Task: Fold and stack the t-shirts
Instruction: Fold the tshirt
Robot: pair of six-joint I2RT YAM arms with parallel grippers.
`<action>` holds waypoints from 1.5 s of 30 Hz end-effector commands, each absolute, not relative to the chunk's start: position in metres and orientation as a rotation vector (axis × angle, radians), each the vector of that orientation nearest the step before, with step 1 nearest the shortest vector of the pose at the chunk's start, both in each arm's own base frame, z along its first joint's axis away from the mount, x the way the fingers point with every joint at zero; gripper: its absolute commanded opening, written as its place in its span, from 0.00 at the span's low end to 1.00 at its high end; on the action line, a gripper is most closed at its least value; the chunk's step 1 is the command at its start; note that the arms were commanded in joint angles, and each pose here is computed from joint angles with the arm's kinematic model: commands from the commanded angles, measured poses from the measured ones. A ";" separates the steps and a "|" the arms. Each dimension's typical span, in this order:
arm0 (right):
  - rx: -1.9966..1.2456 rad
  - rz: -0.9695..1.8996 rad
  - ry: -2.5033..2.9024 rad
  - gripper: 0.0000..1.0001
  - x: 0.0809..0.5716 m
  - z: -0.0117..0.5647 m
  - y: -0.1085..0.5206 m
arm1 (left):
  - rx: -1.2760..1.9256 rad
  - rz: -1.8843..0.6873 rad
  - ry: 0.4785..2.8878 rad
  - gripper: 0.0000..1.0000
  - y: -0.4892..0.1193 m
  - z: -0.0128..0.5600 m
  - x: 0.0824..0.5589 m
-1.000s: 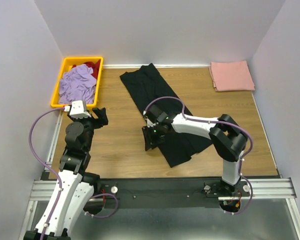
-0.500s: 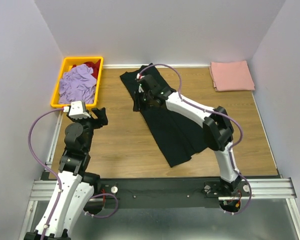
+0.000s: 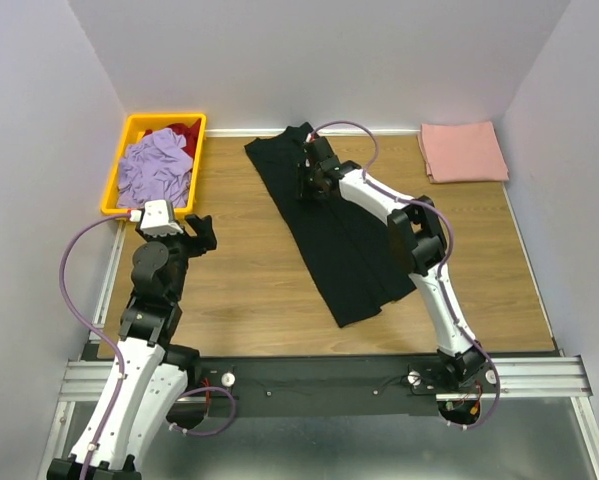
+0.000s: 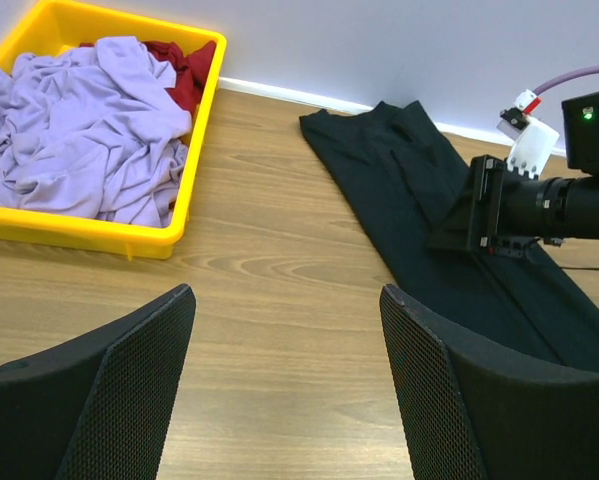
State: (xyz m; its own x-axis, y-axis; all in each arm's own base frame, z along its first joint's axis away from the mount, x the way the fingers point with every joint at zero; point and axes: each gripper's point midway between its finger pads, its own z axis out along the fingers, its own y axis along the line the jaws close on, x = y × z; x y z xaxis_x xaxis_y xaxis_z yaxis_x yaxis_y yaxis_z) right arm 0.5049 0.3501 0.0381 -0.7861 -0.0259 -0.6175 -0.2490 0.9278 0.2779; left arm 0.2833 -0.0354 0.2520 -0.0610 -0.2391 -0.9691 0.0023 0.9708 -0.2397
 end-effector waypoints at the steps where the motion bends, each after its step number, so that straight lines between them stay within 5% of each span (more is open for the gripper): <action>1: -0.069 0.327 2.467 0.52 0.525 0.007 0.314 | -0.193 -0.194 1.616 0.82 -0.034 0.256 0.284; 11: -0.210 0.472 2.436 0.53 0.489 0.075 0.310 | -0.189 -0.199 1.613 0.82 -0.034 0.257 0.284; 27: -0.306 0.429 2.861 0.43 0.239 0.034 0.225 | -0.276 -0.213 1.610 0.82 -0.030 0.257 0.286; 36: -0.391 0.365 2.976 0.38 0.215 -0.004 0.270 | -0.317 -0.182 1.650 0.82 -0.024 0.244 0.287; 45: -0.532 0.577 2.929 0.39 0.236 -0.004 0.379 | -0.290 -0.181 1.718 0.82 -0.030 0.233 0.293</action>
